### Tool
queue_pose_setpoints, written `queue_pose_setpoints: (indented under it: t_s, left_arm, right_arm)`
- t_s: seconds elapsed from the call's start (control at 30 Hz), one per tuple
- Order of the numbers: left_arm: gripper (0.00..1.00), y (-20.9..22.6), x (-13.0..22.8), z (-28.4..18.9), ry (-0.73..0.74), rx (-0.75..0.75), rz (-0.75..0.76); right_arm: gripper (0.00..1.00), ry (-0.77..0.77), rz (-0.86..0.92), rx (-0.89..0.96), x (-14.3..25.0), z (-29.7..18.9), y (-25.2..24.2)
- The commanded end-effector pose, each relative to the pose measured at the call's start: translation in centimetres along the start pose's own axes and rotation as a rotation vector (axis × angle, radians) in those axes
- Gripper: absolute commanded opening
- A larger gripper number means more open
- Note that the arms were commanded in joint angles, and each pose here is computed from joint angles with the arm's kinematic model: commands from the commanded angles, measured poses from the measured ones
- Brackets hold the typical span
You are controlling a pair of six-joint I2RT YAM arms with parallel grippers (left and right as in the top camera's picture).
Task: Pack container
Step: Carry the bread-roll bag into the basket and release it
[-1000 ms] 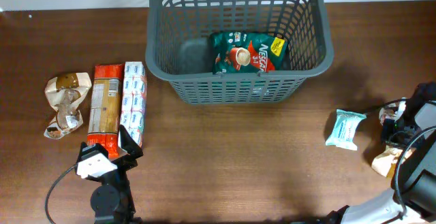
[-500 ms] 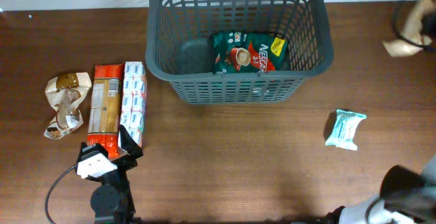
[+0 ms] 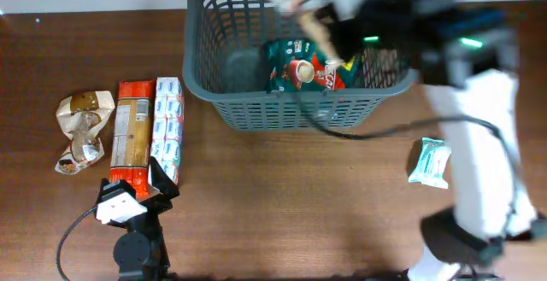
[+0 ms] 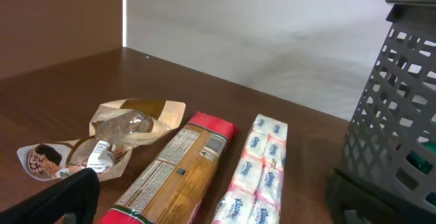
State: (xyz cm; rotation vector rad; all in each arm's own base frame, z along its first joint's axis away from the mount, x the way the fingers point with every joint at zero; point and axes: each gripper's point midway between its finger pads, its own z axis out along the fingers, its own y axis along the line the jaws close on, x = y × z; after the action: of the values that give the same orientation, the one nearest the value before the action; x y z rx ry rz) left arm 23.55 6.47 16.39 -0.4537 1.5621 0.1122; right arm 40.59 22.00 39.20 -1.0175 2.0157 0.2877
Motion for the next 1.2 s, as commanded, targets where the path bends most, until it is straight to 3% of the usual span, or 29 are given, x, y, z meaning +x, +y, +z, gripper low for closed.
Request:
queue_pose_setpoints:
  t_s: [0.0, 0.17, 0.37, 0.43, 0.47, 0.5, 0.53, 0.67, 0.73, 0.9, 1.07, 1.17]
  left_arm:
    - [0.99, 0.1, 0.1, 0.0, -0.005, -0.004, -0.006]
    - [0.99, 0.1, 0.1, 0.0, -0.005, -0.004, -0.006]
    - [0.99, 0.1, 0.1, 0.0, -0.005, -0.004, -0.006]
    - [0.99, 0.1, 0.1, 0.0, -0.005, -0.004, -0.006]
    - [0.99, 0.1, 0.1, 0.0, -0.005, -0.004, -0.006]
    - [0.99, 0.1, 0.1, 0.0, -0.005, -0.004, -0.006]
    - [0.99, 0.1, 0.1, 0.0, -0.005, -0.004, -0.006]
    - [0.99, 0.1, 0.1, 0.0, -0.005, -0.004, -0.006]
    - [0.99, 0.1, 0.1, 0.0, -0.005, -0.004, -0.006]
    - [0.99, 0.1, 0.1, 0.0, -0.005, -0.004, -0.006]
    - [0.99, 0.1, 0.1, 0.0, -0.005, -0.004, -0.006]
    - [0.99, 0.1, 0.1, 0.0, -0.005, -0.004, -0.006]
  right_arm:
    - [0.03, 0.148, -0.165, -0.031, 2.8, 8.4, 0.9]
    - [0.04, 0.247, -0.161, -0.091, 6.4, 16.1, 1.5]
    - [0.04, 0.323, -0.064, -0.193, 10.2, 21.2, 3.1]
    - [0.2, 0.341, 0.011, -0.186, 10.6, 21.5, 3.2]
    - [0.23, 0.34, 0.033, -0.18, 10.4, 21.4, 3.2]
    - [0.37, 0.328, 0.052, -0.17, 9.9, 20.9, 3.0]
    - [0.42, 0.318, 0.058, -0.162, 9.4, 20.4, 2.9]
    - [0.55, 0.22, 0.057, -0.041, 5.4, 15.5, 0.4]
    - [0.6, 0.16, 0.076, 0.169, 2.7, 9.9, -3.3]
    - [0.67, 0.108, 0.132, 0.455, 1.9, -0.2, -9.2]
    - [0.69, 0.096, 0.278, 0.623, 5.2, -8.3, -15.0]
    - [0.72, 0.117, 0.46, 0.753, 11.3, -13.1, -20.3]
